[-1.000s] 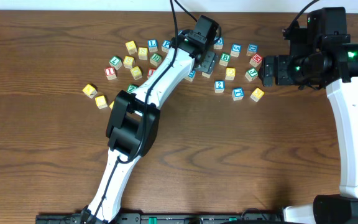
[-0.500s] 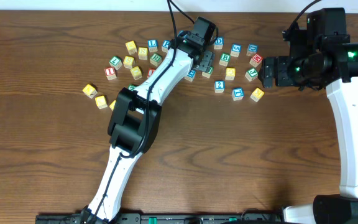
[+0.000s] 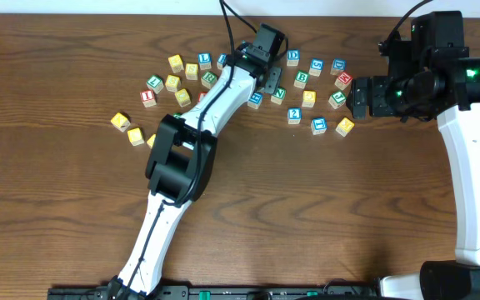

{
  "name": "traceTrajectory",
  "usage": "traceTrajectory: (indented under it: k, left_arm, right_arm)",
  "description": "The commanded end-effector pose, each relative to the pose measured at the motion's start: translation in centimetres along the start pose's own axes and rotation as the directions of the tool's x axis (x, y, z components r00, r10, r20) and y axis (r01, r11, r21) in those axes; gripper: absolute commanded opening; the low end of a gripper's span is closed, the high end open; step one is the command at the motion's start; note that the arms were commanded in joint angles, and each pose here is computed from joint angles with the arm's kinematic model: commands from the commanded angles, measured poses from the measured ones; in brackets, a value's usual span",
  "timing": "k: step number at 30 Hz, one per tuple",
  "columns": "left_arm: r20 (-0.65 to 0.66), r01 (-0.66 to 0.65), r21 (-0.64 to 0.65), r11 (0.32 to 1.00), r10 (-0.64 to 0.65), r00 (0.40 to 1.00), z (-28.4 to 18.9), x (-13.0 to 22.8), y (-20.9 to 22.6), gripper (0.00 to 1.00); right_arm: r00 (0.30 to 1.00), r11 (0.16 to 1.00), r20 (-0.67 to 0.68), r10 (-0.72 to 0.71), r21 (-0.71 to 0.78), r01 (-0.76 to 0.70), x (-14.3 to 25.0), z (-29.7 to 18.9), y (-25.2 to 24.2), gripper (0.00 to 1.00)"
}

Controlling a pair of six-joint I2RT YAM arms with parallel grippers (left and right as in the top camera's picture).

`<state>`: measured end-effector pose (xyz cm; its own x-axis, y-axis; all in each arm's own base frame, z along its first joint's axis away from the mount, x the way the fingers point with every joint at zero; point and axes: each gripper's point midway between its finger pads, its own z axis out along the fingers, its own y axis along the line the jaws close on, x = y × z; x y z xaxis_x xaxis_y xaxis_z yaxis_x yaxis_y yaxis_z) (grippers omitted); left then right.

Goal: Spell out AI2
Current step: 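Lower the left gripper onto the red A block and close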

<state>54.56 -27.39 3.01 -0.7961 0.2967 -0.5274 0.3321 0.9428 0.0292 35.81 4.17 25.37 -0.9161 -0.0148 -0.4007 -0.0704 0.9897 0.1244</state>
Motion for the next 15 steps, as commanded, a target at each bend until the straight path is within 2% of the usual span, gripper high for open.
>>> traceTrajectory:
  k: [1,4,12,15]
  left_arm:
    - [-0.009,0.008,-0.012,1.0,-0.008,1.0,0.84,0.26,0.28,0.58]
    - [-0.016,0.006,-0.011,1.0,-0.006,1.0,0.88,0.46,0.18,0.5]
    - [0.0,0.013,-0.008,1.0,-0.013,1.0,0.88,0.09,0.02,0.46]
    - [-0.001,0.013,-0.009,1.0,-0.013,1.0,0.86,0.1,0.02,0.4]
  right_arm:
    - [1.0,1.0,0.003,-0.007,0.006,0.007,-0.05,-0.18,-0.24,0.99]
    - [1.0,1.0,0.003,-0.007,0.007,0.007,-0.04,-0.18,-0.25,0.99]
    - [1.0,1.0,0.005,-0.007,0.007,0.007,-0.08,-0.18,-0.25,0.99]
    - [1.0,1.0,0.007,-0.008,0.007,0.008,-0.14,-0.18,-0.25,0.99]
